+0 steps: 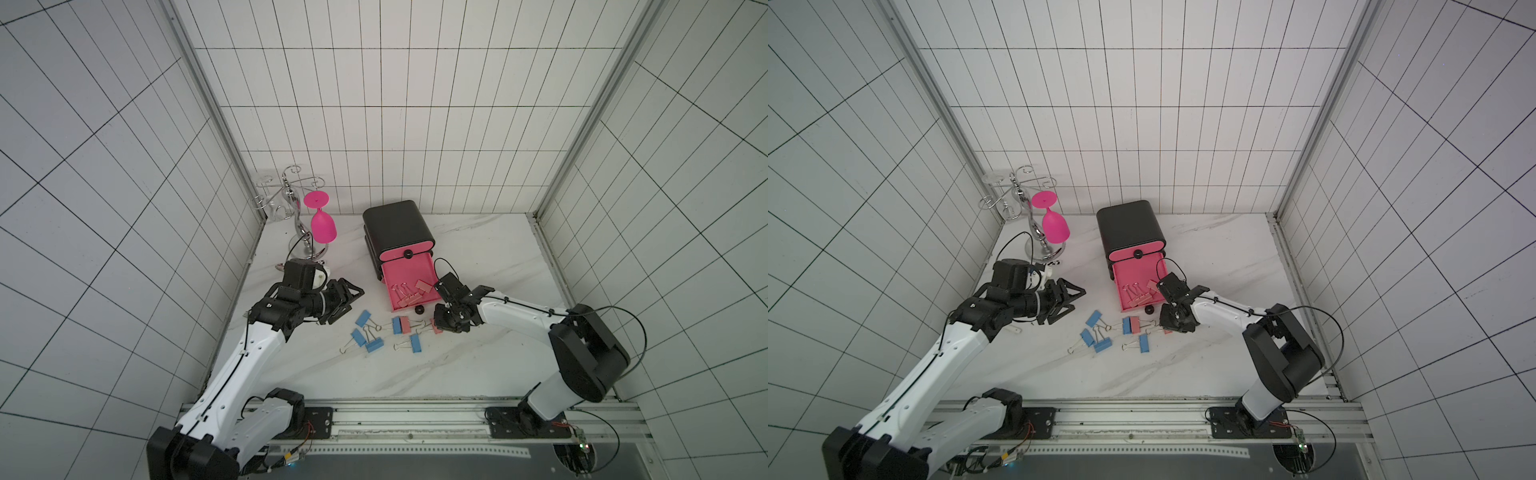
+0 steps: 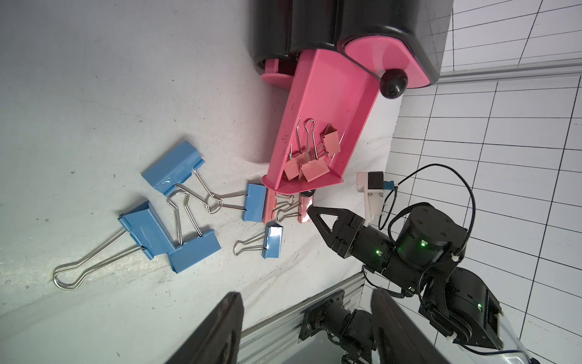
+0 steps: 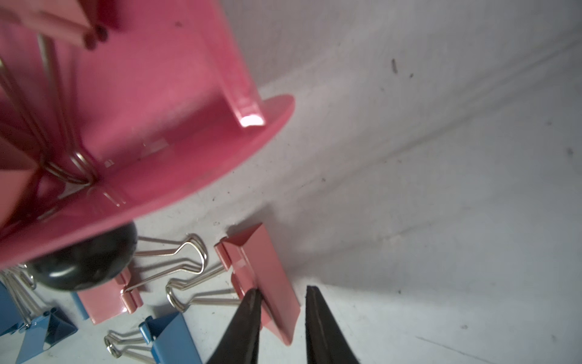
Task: Put the binder clips in the drawer according to color
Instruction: Pick up the binder clip at the center of the board.
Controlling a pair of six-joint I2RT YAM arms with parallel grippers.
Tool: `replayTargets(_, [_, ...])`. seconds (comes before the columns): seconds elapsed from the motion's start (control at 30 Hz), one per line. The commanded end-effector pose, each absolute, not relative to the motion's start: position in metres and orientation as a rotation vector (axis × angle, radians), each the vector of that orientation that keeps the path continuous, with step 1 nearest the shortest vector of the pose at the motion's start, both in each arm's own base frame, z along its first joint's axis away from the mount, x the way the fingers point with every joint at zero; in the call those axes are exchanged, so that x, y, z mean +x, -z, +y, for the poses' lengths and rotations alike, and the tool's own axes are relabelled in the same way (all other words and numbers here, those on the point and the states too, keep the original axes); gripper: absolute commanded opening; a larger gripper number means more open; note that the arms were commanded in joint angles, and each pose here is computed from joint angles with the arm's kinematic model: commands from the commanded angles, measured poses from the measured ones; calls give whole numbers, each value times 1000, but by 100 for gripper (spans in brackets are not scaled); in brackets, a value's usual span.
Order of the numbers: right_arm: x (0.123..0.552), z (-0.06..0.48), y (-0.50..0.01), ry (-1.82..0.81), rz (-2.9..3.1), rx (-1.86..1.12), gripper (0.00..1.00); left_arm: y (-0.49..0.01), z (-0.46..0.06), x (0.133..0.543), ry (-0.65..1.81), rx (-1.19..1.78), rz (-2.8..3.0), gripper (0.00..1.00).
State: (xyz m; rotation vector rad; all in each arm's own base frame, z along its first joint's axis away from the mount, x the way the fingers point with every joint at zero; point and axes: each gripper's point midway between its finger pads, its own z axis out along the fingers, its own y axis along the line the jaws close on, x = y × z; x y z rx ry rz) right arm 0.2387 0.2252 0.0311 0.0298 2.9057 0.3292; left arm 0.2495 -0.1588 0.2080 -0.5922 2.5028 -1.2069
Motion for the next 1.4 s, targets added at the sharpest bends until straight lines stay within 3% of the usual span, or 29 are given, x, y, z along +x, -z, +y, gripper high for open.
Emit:
replayTargets(0.0, [231, 212, -18, -294, 2940, 108, 25, -209, -157, 247, 1198, -571, 2497, 68])
replayTargets(0.53, [186, 164, -28, -324, 2915, 282, 15, -209, -159, 251, 1212, -587, 2489, 68])
replayTargets(0.8, [160, 182, -19, -482, 2971, 225, 31, -213, -168, 247, 1200, -563, 2493, 68])
replayTargets(1.1, [158, 220, -24, -580, 2955, 48, 31, -215, -174, 234, 1193, -554, 2487, 68])
replayTargets(1.2, [155, 234, -35, -625, 2933, -41, 37, -214, -171, 230, 1187, -560, 2482, 68])
replayTargets(1.37, [153, 211, -50, -441, 2924, -63, 50, -215, -168, 227, 1188, -577, 2465, 68])
